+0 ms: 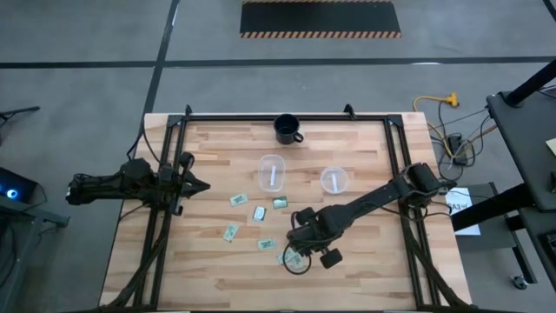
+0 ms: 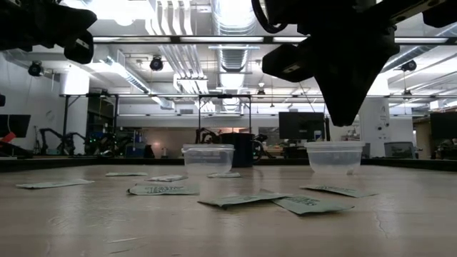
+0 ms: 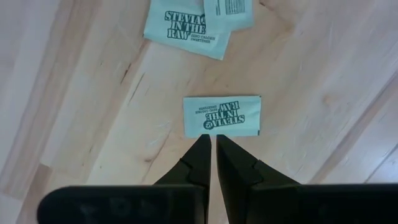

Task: Pick and place items into bin
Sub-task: Put the white stevia packet into the right transparent bin

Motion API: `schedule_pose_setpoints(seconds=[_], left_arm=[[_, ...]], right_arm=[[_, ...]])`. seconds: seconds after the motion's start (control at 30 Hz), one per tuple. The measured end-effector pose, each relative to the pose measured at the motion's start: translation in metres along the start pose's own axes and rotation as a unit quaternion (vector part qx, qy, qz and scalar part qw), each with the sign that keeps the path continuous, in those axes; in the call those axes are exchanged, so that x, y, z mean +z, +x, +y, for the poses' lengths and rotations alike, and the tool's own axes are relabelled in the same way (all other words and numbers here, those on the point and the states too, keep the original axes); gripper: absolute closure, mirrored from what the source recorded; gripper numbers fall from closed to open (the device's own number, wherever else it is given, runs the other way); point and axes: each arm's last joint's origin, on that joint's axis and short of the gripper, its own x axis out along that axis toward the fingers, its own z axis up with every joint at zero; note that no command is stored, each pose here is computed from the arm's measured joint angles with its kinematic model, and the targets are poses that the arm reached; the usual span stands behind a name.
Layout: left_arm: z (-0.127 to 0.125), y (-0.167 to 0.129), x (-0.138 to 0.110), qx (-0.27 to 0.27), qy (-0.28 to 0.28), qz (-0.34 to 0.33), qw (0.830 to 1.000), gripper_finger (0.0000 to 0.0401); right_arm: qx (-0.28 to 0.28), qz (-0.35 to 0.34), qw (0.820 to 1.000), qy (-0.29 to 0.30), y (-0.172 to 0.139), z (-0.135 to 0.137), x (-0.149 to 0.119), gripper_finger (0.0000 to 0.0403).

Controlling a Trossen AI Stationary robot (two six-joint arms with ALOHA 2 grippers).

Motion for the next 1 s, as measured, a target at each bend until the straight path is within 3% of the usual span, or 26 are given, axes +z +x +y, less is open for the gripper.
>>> schedule_pose_setpoints(seconds=[0.57,1.0], left_arm=[[0.0,0.0,0.0,0.0,0.0,0.0,1.0,0.0401],[0.0,0.0,0.0,0.0,0.0,0.0,1.0,0.0401]], right_arm=[[-0.001,-0.013,1.0,-0.003,0.0,-0.0003,0.0025,0.038],[-0.001,-0.012,1.0,-0.002,0.0001,-0.0004,0.0024,0.0286]])
